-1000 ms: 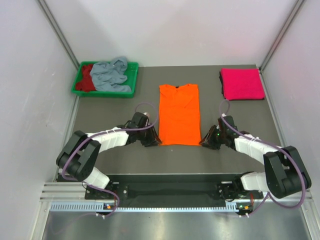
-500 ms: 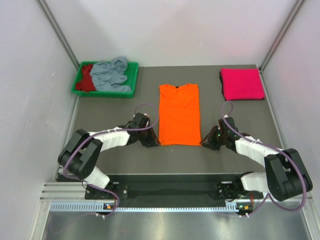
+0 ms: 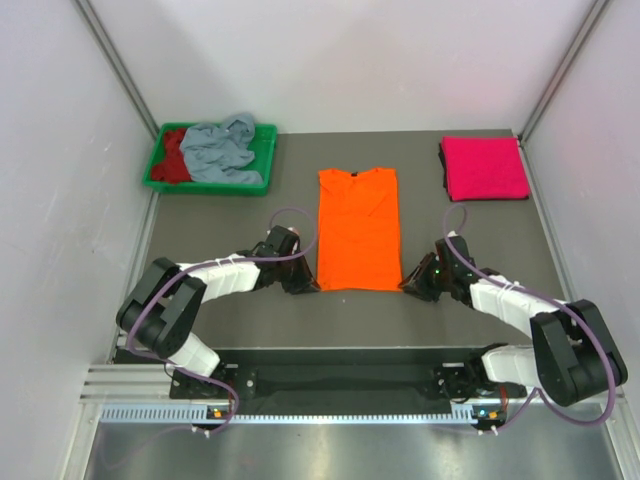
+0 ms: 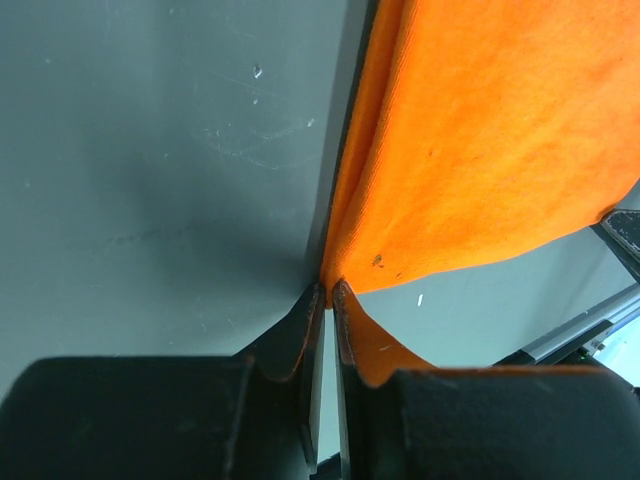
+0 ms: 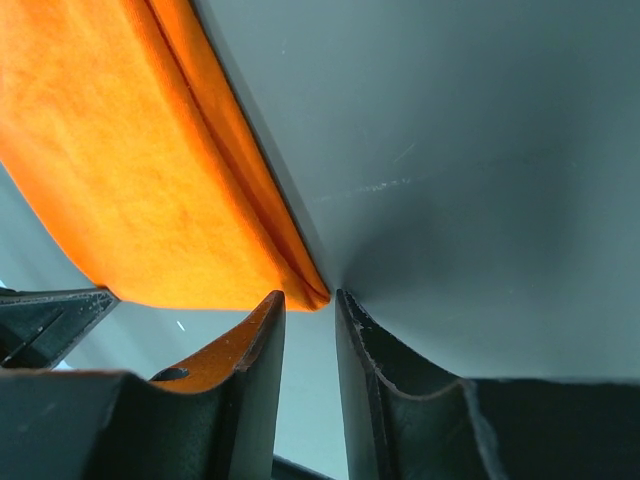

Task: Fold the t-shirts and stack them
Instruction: Fold the tshirt

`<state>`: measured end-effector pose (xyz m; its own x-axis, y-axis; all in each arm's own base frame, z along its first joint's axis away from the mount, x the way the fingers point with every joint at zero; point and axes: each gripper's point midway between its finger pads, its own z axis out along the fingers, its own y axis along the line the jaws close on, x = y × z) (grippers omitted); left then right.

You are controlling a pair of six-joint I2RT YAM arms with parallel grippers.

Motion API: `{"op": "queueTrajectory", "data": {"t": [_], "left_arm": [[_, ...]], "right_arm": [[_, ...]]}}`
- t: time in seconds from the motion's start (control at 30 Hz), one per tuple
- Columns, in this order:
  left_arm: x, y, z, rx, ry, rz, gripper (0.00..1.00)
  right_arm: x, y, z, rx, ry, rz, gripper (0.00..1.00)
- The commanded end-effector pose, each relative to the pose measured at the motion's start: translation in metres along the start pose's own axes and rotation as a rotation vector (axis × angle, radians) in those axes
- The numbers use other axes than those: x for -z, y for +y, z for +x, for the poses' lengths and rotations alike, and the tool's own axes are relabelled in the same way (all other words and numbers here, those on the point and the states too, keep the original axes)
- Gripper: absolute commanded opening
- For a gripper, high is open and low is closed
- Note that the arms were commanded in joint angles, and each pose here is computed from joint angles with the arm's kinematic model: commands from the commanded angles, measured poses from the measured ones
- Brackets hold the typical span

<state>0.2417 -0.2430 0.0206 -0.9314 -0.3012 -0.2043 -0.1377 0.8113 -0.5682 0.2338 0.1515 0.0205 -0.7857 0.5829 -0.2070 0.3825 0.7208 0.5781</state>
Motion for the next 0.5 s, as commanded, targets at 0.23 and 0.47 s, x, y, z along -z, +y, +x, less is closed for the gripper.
{"op": "queueTrajectory", "data": {"t": [0.23, 0.47], "left_arm": [[0.0016, 0.0019, -0.0062, -0.029, -0.026, -0.033, 0.23], [-0.0017, -0.0033, -0.0028, -0.045, -0.012, -0.008, 0.08]], "right_arm": [[-0.0077, -0.0169, 0.0076, 0.009, -0.006, 0.068, 0.22], [-0.0062, -0.0151, 0.0029, 0.048, -0.036, 0.057, 0.00]]}}
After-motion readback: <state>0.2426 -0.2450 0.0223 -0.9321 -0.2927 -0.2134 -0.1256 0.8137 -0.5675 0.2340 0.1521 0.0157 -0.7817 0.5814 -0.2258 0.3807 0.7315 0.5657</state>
